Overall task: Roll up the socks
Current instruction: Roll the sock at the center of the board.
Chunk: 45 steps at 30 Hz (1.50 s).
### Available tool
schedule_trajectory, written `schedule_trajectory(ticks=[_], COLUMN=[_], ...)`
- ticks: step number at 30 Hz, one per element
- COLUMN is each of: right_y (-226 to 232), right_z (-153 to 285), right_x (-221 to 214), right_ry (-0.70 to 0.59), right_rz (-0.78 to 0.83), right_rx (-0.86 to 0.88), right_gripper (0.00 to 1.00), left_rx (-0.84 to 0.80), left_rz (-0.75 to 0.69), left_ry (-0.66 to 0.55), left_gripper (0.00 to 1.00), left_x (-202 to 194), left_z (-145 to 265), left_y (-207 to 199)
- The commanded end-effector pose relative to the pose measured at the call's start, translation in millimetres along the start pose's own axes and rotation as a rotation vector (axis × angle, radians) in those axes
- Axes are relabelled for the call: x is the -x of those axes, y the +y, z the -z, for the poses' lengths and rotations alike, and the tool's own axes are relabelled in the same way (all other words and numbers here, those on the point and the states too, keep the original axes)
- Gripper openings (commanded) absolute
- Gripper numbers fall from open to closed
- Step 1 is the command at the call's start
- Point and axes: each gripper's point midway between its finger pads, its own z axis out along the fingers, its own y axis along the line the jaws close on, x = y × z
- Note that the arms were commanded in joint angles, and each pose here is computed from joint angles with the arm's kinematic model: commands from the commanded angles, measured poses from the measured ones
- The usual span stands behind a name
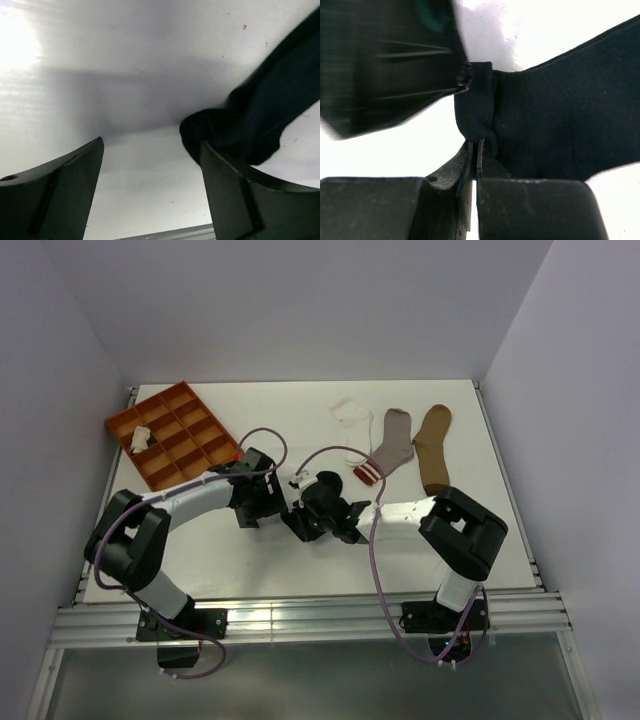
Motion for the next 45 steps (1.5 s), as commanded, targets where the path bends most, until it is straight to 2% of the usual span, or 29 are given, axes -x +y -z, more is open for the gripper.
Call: schedule_trajectory(ticks=[1,2,3,9,11,15,20,28,35,43,45], right_y=[4,15,17,18,10,5,-8,-18,-21,-21,-22], right_z=[6,10,11,29,29,32,26,19,18,17,16], right_x=[-28,-30,-28,-14,-11,-10,-19,-32,-37,-41,-41], right_ry=[0.116,0.137,0.119,0.112,0.119,0.128,0.167,0.194,0.208,0.215,0.218], right_rz=[-0.089,-0.136,-0.165,-0.41,-0.526,-0.673,-0.869,-0.934,-0.951,-0.956,-0.953], right_rx=[0.141,0.224,0.266,0.523,0.552,0.658,0.687,0.651,0.631,0.629,0.623], right_gripper=[0.0,0.0,0.0,0.0,0.0,0.0,0.0,0.0,0.0,0.0,0.0], left_rx=[-0.097,-0.111,-0.124,-0.216,-0.28,-0.347,-0.373,-0.388,-0.34,-0.347,-0.324], left_rz=[0.067,0.091,0.102,0.136,0.127,0.121,0.111,0.073,0.065,0.069,0.068], left_ry=[-0.101,-0.115,-0.125,-0.258,-0.279,-0.247,-0.193,-0.145,-0.146,-0.119,-0.107], left_gripper=[0.84,0.88,0.89,0.86,0.86,0.84,0.81,0.79,0.67,0.64,0.58], left_x=[16,16,16,30,30,17,-7,-21,-17,-18,-21], left_z=[21,26,29,53,59,55,43,27,11,0,-4], left_y=[-14,-14,-15,-17,-24,-31,-38,-54,-53,-58,-54])
